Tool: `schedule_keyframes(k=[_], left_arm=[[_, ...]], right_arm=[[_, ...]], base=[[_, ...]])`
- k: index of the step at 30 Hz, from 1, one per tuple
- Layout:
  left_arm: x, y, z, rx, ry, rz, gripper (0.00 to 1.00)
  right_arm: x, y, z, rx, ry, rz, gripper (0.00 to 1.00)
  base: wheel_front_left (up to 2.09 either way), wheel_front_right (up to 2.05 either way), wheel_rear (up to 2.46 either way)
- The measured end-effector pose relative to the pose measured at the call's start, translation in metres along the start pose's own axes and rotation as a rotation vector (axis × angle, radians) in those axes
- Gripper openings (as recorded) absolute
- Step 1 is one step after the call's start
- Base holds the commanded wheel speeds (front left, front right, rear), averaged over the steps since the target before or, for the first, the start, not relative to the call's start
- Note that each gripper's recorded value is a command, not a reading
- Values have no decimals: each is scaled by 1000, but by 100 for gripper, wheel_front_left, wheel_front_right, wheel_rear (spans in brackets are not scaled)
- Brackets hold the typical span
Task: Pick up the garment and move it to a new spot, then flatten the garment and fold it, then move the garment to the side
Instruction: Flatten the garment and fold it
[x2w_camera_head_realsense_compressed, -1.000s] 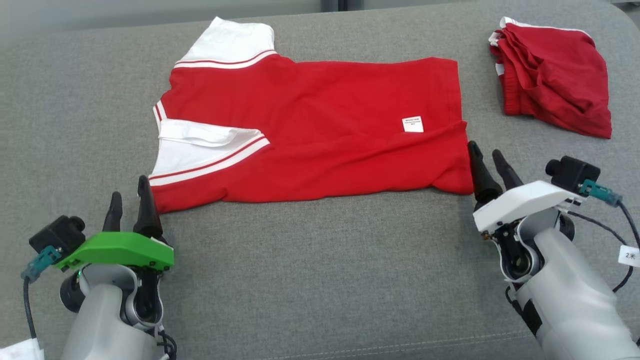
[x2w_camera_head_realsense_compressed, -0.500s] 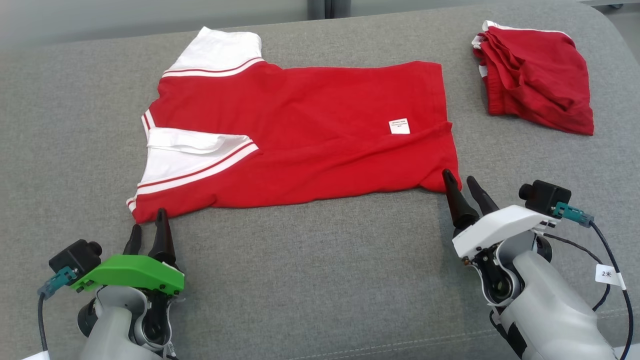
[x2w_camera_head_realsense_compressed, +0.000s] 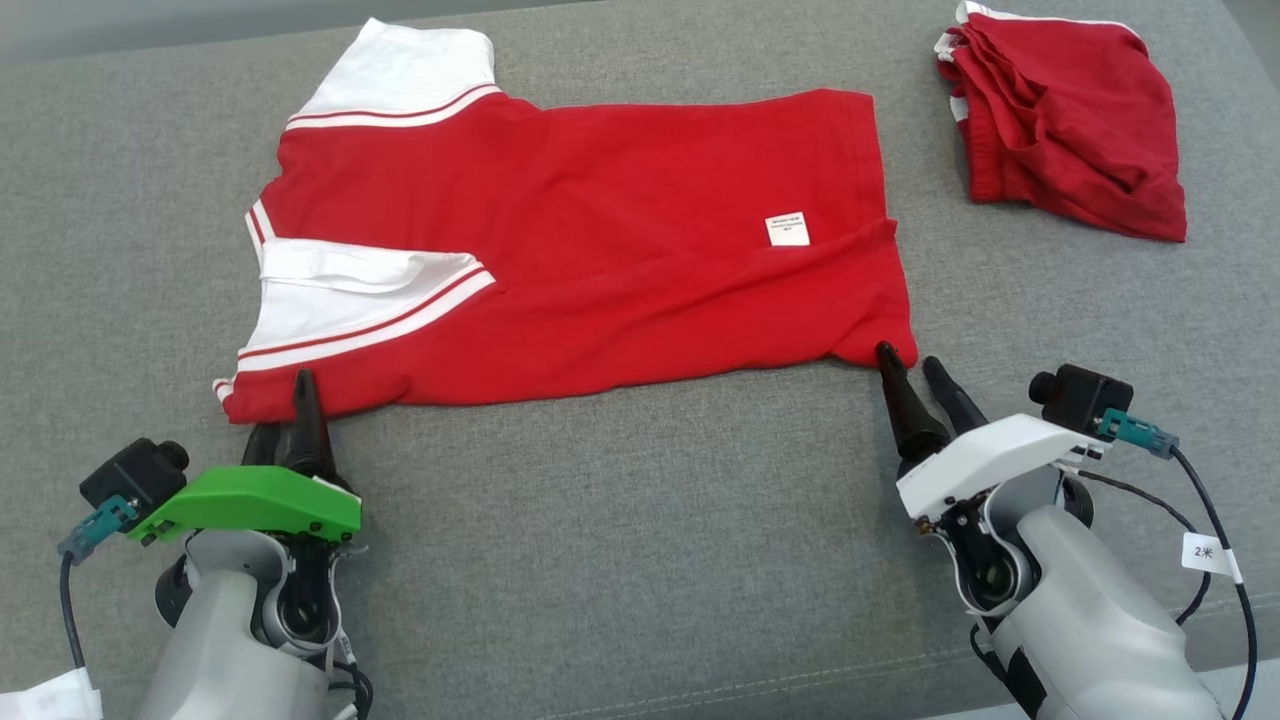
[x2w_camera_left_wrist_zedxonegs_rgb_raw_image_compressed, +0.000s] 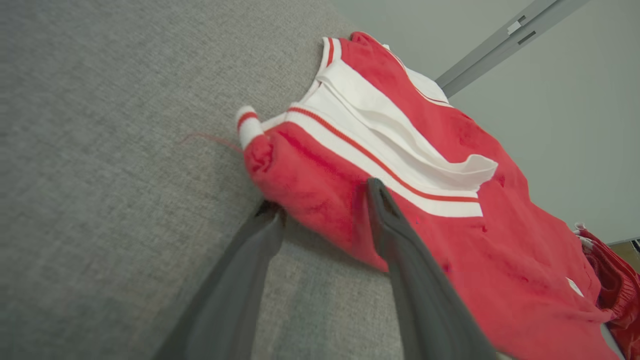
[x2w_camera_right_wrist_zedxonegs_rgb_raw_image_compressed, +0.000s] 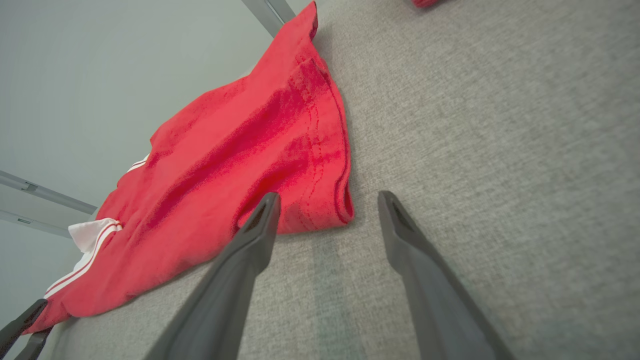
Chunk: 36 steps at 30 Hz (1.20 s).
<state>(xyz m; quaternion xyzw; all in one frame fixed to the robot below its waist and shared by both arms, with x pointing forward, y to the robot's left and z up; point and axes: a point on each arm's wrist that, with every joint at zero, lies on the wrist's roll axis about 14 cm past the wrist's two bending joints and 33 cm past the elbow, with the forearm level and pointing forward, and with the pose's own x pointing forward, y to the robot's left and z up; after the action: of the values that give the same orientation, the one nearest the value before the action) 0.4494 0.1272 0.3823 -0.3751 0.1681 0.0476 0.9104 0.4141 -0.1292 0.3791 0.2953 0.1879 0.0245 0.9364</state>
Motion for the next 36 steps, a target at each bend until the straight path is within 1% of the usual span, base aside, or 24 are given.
schedule_keyframes(k=[1, 4, 8, 10, 11, 12, 13, 14, 15, 17, 18, 19, 20, 24, 29, 36], left_arm=[[0, 0, 0, 0, 0, 0, 42], [0, 2, 2, -6, -9, 3, 42], [1, 1, 4, -6, -16, -1, 50], [2, 1, 7, -7, -28, 1, 50], [2, 2, 7, -7, -28, 2, 50], [2, 3, 7, -7, -28, 4, 51], [2, 3, 8, -10, -31, 6, 50], [2, 4, 8, -16, -32, 8, 48], [2, 4, 8, -19, -32, 10, 44], [2, 5, 8, -27, -34, 13, 34], [2, 5, 9, -32, -35, 15, 26], [2, 6, 10, -38, -38, 17, 20], [2, 6, 11, -44, -44, 17, 0], [4, 3, 15, -57, -57, 11, 0], [4, 2, 20, -67, -72, 8, 0], [3, -7, 35, -83, -119, -17, 0]], right_arm=[[0, 0, 0, 0, 0, 0, 100], [2, 2, -4, 11, 7, 2, 100], [6, 5, -7, 20, 19, 7, 100], [9, 6, -8, 24, 23, 11, 98], [10, 7, -7, 30, 21, 11, 85], [11, 8, -6, 37, 20, 12, 58], [12, 8, -7, 42, 23, 15, 48], [12, 8, -8, 44, 28, 15, 45], [12, 8, -8, 47, 30, 15, 41], [14, 10, -8, 48, 36, 20, 27], [14, 12, -9, 45, 39, 26, 20], [14, 14, -10, 46, 42, 31, 9], [14, 16, -11, 50, 48, 36, 0], [13, 25, -14, 62, 59, 61, 0], [12, 26, -11, 66, 47, 61, 0], [8, 26, 7, 71, -8, 67, 0]], base=[[0, 0, 0], [0, 0, 0], [0, 0, 0], [0, 0, 0], [0, 0, 0], [0, 0, 0], [0, 0, 0], [0, 0, 0], [0, 0, 0], [0, 0, 0], [0, 0, 0], [0, 0, 0], [0, 0, 0], [0, 0, 0], [0, 0, 0], [0, 0, 0]])
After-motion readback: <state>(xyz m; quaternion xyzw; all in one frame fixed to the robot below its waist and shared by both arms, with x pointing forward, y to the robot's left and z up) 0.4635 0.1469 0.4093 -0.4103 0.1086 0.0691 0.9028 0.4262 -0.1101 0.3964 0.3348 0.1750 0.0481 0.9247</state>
